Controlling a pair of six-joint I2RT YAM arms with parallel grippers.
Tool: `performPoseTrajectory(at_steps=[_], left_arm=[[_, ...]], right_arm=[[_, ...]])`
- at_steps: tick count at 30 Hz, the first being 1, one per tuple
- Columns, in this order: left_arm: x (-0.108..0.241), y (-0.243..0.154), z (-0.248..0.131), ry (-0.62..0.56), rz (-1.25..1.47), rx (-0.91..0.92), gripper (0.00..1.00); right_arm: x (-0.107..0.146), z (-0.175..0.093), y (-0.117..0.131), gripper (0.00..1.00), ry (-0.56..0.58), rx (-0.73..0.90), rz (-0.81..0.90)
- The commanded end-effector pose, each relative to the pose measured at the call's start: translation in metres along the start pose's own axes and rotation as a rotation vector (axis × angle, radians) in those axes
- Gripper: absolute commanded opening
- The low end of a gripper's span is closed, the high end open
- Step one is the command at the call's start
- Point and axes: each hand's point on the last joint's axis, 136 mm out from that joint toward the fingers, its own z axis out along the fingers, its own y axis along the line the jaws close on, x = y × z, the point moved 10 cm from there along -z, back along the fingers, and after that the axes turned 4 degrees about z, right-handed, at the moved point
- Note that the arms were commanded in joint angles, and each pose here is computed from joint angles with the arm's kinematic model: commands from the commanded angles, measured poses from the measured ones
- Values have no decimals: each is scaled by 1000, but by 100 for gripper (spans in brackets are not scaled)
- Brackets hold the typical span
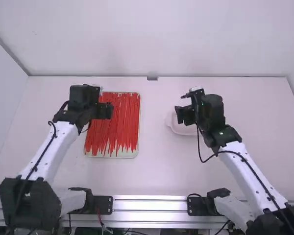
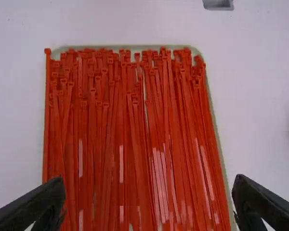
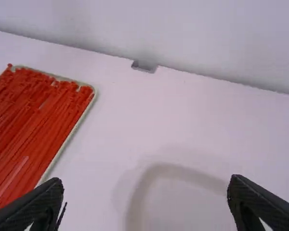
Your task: Fasten the cable tie
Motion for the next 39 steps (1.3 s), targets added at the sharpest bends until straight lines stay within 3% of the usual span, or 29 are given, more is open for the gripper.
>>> performPoseTrajectory(at_steps=[1,10,21,35,39], left_arm=[[-19,-2,7,7,1,-9,94],[-62,3,47,108,-44,-2,99],[-104,3,90,78,-56,67,99],[-100,-20,165,36,-2,157,100],[-93,-17,187,33,-20,147,94]], right_arm=[[-12,2,-2,94,0,-1,67],[-8,16,8,99,96,-26,121],[-4,17,28,100,122,-76,84],[0,16,28,100,152,-70,84],[3,16,28,100,174,-68,85]])
